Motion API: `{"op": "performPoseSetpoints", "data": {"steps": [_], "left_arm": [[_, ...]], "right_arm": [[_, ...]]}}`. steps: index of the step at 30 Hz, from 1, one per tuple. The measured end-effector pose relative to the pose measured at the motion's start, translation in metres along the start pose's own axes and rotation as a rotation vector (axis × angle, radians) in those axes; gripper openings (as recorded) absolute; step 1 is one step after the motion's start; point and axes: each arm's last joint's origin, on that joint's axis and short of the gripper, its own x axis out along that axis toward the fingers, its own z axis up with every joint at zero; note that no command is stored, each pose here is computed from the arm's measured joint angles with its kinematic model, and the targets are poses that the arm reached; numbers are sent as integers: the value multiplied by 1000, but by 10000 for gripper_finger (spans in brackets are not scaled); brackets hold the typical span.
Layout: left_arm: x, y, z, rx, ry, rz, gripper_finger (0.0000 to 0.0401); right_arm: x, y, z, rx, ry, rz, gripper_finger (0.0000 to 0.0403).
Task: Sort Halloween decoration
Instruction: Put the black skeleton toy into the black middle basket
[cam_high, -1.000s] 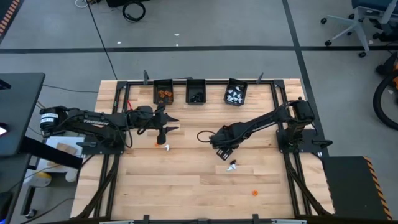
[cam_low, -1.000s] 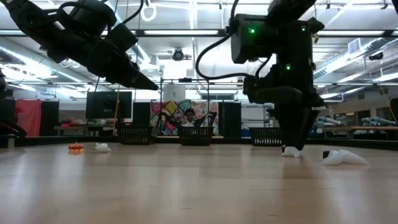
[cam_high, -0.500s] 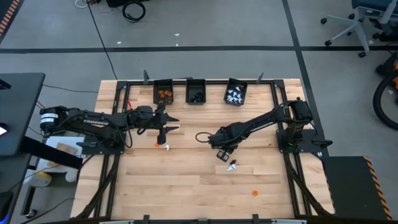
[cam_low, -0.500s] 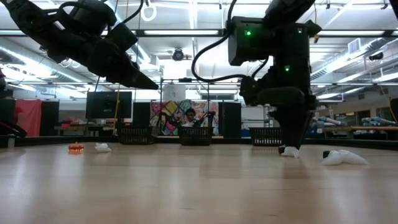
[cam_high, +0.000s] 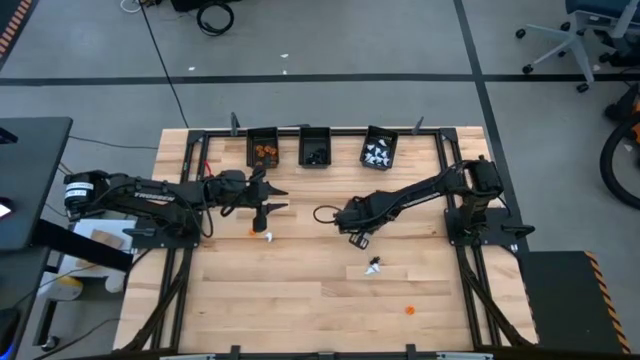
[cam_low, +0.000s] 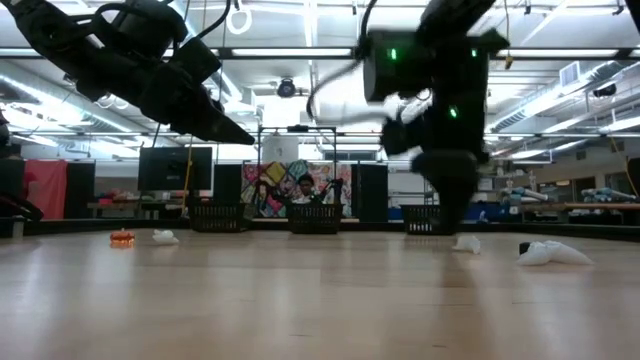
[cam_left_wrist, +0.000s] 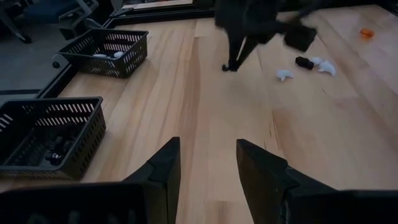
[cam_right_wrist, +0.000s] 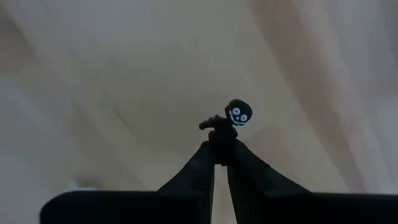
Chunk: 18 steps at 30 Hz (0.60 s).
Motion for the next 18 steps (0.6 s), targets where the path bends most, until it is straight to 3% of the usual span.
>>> {"op": "performPoseSetpoints", "data": {"steps": [10, 18], "left_arm": [[0, 0, -1, -6, 13, -2, 135], [0, 0, -1, -8, 13, -2, 135]], "right_arm": [[-17, -23, 7, -20, -17, -21, 40], [-36, -63, 22, -2, -111, -39, 40]]}}
